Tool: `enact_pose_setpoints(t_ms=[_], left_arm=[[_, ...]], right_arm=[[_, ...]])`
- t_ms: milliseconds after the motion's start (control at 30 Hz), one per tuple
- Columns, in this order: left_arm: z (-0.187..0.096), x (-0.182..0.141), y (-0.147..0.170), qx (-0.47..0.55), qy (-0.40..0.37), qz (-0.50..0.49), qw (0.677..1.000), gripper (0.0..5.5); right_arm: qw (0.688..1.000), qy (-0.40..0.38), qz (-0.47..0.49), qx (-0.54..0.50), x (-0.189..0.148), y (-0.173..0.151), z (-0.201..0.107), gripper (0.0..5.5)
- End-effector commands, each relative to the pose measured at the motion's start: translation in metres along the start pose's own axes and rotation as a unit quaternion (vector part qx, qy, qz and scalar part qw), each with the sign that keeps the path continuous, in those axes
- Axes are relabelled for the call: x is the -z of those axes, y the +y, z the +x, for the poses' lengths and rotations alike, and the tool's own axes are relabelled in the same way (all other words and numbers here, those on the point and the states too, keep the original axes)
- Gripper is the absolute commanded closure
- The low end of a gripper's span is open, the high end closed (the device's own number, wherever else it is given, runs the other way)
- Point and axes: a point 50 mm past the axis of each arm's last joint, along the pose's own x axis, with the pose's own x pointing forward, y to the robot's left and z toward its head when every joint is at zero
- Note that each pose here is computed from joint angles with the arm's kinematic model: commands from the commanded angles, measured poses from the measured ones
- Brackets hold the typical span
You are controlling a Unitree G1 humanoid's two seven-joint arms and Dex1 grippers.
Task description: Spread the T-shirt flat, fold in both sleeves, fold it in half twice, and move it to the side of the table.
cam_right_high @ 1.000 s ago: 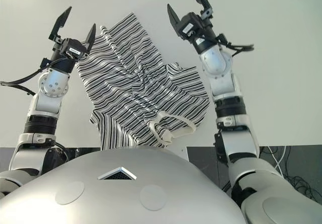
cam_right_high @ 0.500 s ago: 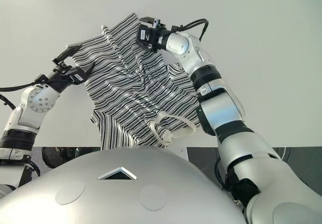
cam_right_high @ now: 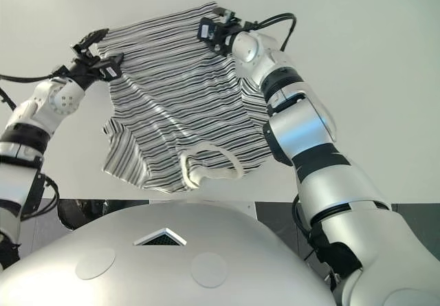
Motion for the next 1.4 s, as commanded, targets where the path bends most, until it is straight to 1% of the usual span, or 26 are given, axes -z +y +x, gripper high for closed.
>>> enact_pose_setpoints(t_ms=[33,100,200,300,367,467,567,633,667,733,767,833,867,933,1000,1100,1200,1300,1400], left_arm=[[0.013,0.001,0.002,0.019,0.008,0.044,0.999,2.08],[0.018,-0.003,0.007,0.01,-0.006,0.063,0.998,2.08],[0.026,-0.018,0.01,-0.009,-0.052,0.075,0.996,2.08],[0.035,-0.039,0.021,-0.072,-0.109,0.063,0.989,2.08],[0.04,-0.052,0.036,-0.13,-0.141,0.046,0.98,2.08],[0.04,-0.063,0.057,-0.203,-0.182,0.0,0.962,2.08],[0.028,-0.057,0.083,-0.279,-0.199,-0.04,0.939,2.08],[0.014,-0.052,0.092,-0.309,-0.223,-0.049,0.923,2.08],[0.005,-0.054,0.088,-0.296,-0.251,-0.046,0.921,2.08],[-0.016,-0.064,0.056,-0.208,-0.311,-0.031,0.927,2.08],[-0.03,-0.067,0.033,-0.145,-0.332,-0.024,0.932,2.08],[-0.059,-0.069,-0.007,-0.033,-0.347,-0.024,0.937,2.08],[-0.073,-0.07,-0.022,0.012,-0.348,-0.026,0.937,2.08],[-0.096,-0.07,-0.039,0.071,-0.341,-0.036,0.937,2.08],[-0.109,-0.07,-0.046,0.109,-0.329,-0.038,0.937,2.08],[-0.117,-0.06,-0.041,0.131,-0.283,-0.019,0.95,2.08],[-0.127,-0.051,-0.036,0.147,-0.246,-0.003,0.958,2.08],[-0.135,-0.053,-0.039,0.168,-0.236,0.001,0.957,2.08],[-0.139,-0.056,-0.045,0.179,-0.233,-0.006,0.956,2.08]], right_arm=[[0.995,0.096,0.018,0.007,0.044,-0.002,-0.014,2.15],[0.993,0.111,0.022,0.021,0.051,-0.006,-0.018,2.15],[0.991,0.121,0.033,0.036,0.058,-0.01,-0.022,2.15],[0.992,0.104,0.06,0.05,0.057,-0.012,-0.022,2.15],[0.991,0.07,0.09,0.069,0.052,-0.018,-0.023,2.15],[0.986,-0.021,0.14,0.089,0.04,-0.027,-0.026,2.15],[0.977,-0.117,0.143,0.109,0.033,-0.036,-0.039,2.15],[0.966,-0.178,0.128,0.136,0.031,-0.044,-0.056,2.15],[0.959,-0.212,0.116,0.15,0.028,-0.046,-0.069,2.15],[0.944,-0.272,0.101,0.16,0.024,-0.04,-0.105,2.15],[0.942,-0.289,0.105,0.138,0.023,-0.03,-0.125,2.15],[0.943,-0.301,0.117,0.077,0.021,-0.007,-0.156,2.15],[0.946,-0.299,0.116,0.041,0.02,0.005,-0.168,2.15],[0.958,-0.268,0.095,-0.039,0.025,0.033,-0.185,2.15],[0.963,-0.235,0.078,-0.104,0.031,0.052,-0.197,2.15],[0.962,-0.206,0.085,-0.156,0.035,0.064,-0.206,2.15],[0.96,-0.175,0.086,-0.201,0.042,0.078,-0.209,2.15],[0.958,-0.136,0.081,-0.239,0.053,0.093,-0.209,2.15],[0.961,-0.1,0.072,-0.25,0.066,0.1,-0.204,2.15]])
